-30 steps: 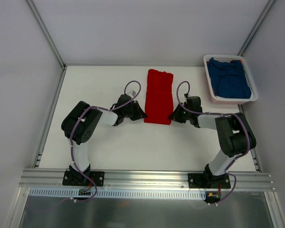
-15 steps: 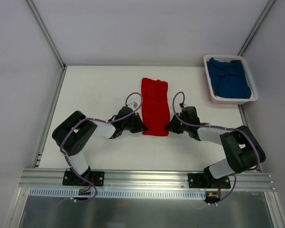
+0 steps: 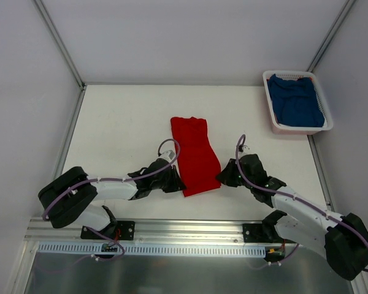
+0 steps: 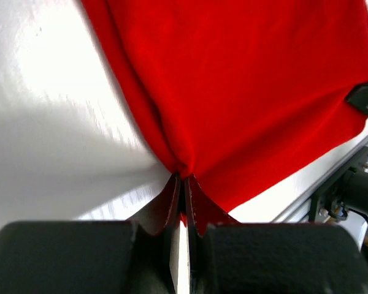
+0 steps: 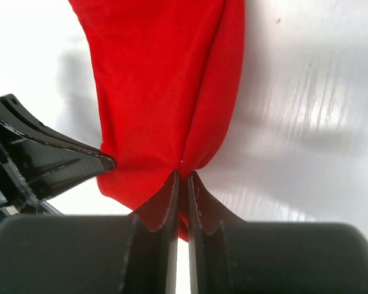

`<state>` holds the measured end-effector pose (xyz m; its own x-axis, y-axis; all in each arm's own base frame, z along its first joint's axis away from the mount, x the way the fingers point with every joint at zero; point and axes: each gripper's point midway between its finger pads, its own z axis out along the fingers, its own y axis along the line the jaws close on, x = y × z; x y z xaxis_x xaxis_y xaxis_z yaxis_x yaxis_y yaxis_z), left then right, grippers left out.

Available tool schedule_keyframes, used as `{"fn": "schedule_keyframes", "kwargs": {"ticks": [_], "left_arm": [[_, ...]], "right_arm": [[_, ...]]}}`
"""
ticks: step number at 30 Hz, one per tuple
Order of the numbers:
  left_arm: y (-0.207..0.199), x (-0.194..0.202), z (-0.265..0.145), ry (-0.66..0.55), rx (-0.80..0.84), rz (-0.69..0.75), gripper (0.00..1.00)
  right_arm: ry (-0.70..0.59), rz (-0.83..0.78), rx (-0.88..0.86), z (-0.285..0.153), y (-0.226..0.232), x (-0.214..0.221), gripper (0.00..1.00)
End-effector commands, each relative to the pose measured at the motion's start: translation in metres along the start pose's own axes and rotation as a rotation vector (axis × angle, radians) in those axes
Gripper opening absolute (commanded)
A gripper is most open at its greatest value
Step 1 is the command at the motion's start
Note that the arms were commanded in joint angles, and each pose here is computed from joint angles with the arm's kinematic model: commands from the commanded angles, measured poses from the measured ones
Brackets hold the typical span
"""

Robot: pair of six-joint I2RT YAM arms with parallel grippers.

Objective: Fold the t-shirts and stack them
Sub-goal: Grab one side of the 2/3 rectangular tshirt with both arms

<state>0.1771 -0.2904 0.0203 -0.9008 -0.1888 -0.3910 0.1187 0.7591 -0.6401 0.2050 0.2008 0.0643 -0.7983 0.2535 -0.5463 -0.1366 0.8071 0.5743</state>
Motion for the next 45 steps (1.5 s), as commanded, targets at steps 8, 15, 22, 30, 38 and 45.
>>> {"fn": "schedule_keyframes", "kwargs": {"ticks": [8,15,22,30,38,45], "left_arm": [[0.016,0.005,-0.006,0.011,-0.099,-0.001,0.4],[0.018,0.01,0.0,0.042,-0.113,0.0,0.8],[0.02,0.01,-0.005,0.025,-0.119,-0.024,0.77],[0.027,0.031,-0.013,0.012,-0.133,-0.08,0.73],[0.022,0.051,-0.001,0.02,-0.094,-0.119,0.71],[0.023,0.062,0.009,0.046,-0.086,-0.132,0.68]], "right_arm": [[0.033,0.021,0.087,-0.005,-0.018,0.015,0.22],[0.04,0.015,0.1,-0.005,-0.021,0.019,0.47],[0.041,-0.008,0.126,-0.009,-0.027,0.02,0.53],[0.03,-0.009,0.162,-0.008,-0.036,0.021,0.53],[0.029,-0.009,0.171,-0.005,-0.04,0.023,0.53],[0.033,0.0,0.178,0.003,-0.048,0.028,0.52]]}}
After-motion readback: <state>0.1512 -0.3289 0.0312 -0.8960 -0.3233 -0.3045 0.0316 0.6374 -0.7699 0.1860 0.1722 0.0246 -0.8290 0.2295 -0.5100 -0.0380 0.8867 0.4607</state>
